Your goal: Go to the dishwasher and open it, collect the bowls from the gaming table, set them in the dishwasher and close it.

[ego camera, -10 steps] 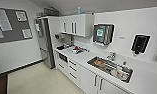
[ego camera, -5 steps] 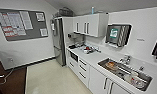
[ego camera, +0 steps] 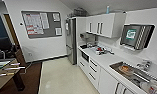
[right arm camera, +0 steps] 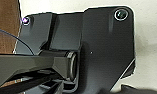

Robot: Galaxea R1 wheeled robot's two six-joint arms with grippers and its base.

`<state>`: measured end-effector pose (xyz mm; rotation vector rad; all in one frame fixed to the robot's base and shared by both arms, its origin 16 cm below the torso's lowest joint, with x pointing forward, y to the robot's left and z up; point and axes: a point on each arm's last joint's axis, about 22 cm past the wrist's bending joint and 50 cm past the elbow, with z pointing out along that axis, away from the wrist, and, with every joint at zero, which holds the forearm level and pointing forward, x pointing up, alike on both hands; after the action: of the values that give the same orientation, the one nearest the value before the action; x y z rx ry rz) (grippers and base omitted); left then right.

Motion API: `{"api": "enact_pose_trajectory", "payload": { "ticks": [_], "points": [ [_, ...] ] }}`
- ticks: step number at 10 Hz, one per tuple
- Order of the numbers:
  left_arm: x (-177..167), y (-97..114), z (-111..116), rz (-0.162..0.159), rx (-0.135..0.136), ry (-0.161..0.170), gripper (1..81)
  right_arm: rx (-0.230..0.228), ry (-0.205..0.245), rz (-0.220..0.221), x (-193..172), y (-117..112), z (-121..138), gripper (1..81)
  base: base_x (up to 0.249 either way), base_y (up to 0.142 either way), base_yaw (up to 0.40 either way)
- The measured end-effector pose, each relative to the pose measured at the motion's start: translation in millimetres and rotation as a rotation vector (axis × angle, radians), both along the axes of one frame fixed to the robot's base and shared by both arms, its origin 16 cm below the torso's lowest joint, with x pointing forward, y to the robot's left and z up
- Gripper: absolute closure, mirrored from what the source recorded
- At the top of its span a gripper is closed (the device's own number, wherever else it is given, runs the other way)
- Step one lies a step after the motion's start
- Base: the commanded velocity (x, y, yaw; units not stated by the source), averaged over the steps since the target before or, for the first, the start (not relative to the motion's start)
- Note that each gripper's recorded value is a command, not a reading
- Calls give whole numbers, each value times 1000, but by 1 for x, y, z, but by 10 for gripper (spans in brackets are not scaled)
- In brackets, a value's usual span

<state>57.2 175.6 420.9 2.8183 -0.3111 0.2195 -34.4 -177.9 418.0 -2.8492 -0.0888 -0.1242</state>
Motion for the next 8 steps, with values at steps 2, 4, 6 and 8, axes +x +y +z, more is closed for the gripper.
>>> {"api": "enact_pose_trajectory", "payload": {
  "ticks": [2,4,6,8],
  "points": [
    [0,6,-1,0,13,0,10,2,-1,-1,-1,1,0,10,0,0,368],
    [0,7,-1,-1,14,1,10,5,5,-1,-8,4,0,10,0,0,368],
    [0,7,-1,-1,14,1,10,5,9,-1,-10,4,0,10,0,0,368],
    [0,7,-1,-1,15,1,10,3,7,-1,-10,3,0,10,0,0,368]
  ]
}}
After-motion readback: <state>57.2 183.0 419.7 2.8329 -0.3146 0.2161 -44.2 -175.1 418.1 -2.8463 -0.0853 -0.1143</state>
